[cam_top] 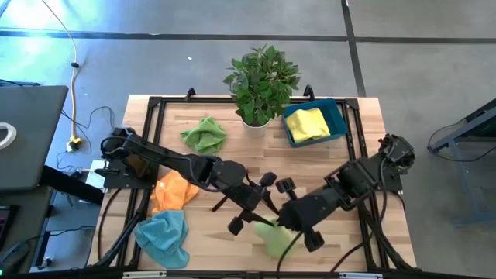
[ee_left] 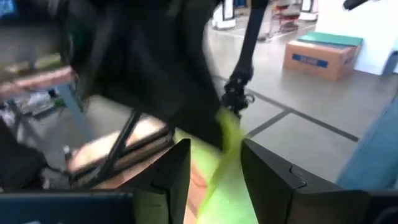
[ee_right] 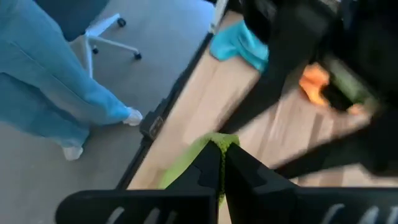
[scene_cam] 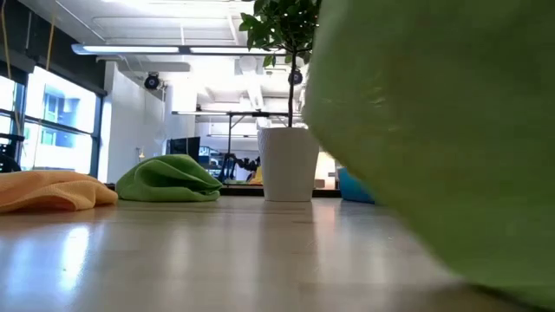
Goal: Sort microfiber towel by color & place in baskets
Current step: Fold the light green towel
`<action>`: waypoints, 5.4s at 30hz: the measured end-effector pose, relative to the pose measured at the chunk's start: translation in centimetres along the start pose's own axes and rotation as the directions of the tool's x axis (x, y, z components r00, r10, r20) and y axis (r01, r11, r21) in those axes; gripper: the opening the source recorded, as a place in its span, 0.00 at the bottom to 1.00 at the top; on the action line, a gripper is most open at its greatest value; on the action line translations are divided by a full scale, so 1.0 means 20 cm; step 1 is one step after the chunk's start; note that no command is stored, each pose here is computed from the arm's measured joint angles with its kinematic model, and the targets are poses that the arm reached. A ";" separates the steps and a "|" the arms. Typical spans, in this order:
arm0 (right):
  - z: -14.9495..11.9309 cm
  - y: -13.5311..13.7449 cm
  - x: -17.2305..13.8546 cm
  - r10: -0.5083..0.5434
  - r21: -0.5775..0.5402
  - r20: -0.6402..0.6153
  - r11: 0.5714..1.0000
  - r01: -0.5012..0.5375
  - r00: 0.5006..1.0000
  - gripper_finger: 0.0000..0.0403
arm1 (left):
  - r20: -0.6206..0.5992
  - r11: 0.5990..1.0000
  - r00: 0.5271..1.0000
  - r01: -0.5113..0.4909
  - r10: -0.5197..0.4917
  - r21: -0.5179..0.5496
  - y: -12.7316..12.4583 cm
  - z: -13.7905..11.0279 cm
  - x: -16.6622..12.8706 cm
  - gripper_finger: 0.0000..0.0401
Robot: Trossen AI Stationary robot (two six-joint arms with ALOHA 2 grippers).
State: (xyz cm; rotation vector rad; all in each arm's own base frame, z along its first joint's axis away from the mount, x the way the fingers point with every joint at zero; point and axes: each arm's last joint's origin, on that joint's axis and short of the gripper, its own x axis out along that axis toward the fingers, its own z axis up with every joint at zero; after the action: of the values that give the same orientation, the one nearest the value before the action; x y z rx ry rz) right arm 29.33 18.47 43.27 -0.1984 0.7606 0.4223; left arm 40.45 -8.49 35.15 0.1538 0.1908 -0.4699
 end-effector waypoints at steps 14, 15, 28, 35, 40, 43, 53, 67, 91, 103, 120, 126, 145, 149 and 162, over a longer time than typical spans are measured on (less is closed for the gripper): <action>-0.03 -0.04 0.00 -0.025 -0.014 -0.066 1.000 0.024 0.998 0.00 | -0.028 0.970 0.973 0.227 -0.230 -0.092 -0.02 -0.09 0.06 0.33; -0.04 -0.04 0.00 -0.031 -0.016 -0.079 0.999 0.030 0.996 0.00 | -0.039 0.969 0.972 0.227 -0.232 -0.100 -0.02 -0.10 0.07 0.33; -0.07 -0.04 0.00 -0.057 0.086 -0.151 0.994 0.071 0.987 0.00 | -0.195 0.955 0.944 0.231 -0.266 -0.184 -0.04 -0.19 0.06 0.33; -0.08 -0.05 0.00 -0.060 0.106 -0.171 0.991 0.079 0.983 0.00 | -0.332 0.939 0.894 0.219 -0.302 -0.264 -0.05 -0.32 0.10 0.33; -0.09 -0.05 -0.01 -0.060 0.105 -0.178 0.991 0.080 0.982 0.00 | -0.374 0.932 0.872 0.215 -0.318 -0.291 -0.05 -0.41 0.16 0.33; -0.09 -0.04 -0.01 -0.060 0.104 -0.185 0.991 0.081 0.981 0.00 | -0.417 0.926 0.848 0.198 -0.327 -0.322 -0.05 -0.46 0.18 0.33; -0.13 -0.05 -0.02 -0.066 0.275 -0.280 0.950 0.146 0.958 0.00 | -0.496 0.931 0.821 0.107 -0.281 -0.350 -0.05 -0.51 0.18 0.33; -0.15 -0.01 -0.03 -0.081 0.368 -0.302 0.909 0.194 0.950 0.00 | -0.662 0.907 0.720 -0.112 -0.207 -0.406 -0.08 -0.57 0.13 0.03; -0.25 -0.06 0.12 -0.339 0.305 -0.458 0.808 0.503 0.822 0.00 | -0.743 0.834 0.536 -0.549 0.401 0.054 -0.19 -0.20 -0.33 0.00; -0.26 -0.28 0.11 -0.590 0.025 -0.451 0.742 0.670 0.670 0.00 | -0.583 0.550 0.197 -0.652 0.788 0.522 -0.15 -0.19 -0.41 0.00; -0.28 -0.48 0.10 -0.535 -0.006 -0.526 0.780 0.626 0.661 0.00 | -0.600 0.512 0.128 -0.675 0.790 0.531 -0.02 -0.21 -0.45 0.00; -0.29 -0.45 0.10 -0.434 0.087 -0.543 0.823 0.562 0.719 0.00 | -0.784 0.765 0.353 -0.603 0.510 0.226 -0.06 -0.27 -0.41 0.00; -0.46 -0.55 0.24 -0.771 -0.484 -0.535 0.615 0.623 0.345 0.00 | -0.632 0.516 0.046 -0.625 0.773 0.586 0.08 -0.36 -0.47 0.00; -0.41 -0.56 0.20 -0.796 -0.471 -0.499 0.581 0.664 0.343 0.00 | -0.597 0.466 0.017 -0.643 0.802 0.607 0.11 -0.32 -0.48 0.00; -0.72 -0.40 0.56 -0.394 -0.052 -0.699 0.860 0.507 0.597 0.00 | -0.820 0.758 0.388 -0.646 0.421 0.084 -0.11 -0.65 -0.29 0.00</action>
State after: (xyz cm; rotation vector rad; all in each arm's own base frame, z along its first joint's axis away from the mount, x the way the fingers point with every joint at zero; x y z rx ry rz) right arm 31.14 9.90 25.30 -0.4092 1.4404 -0.2427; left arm 32.47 -5.46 23.47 0.1610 1.0898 0.3546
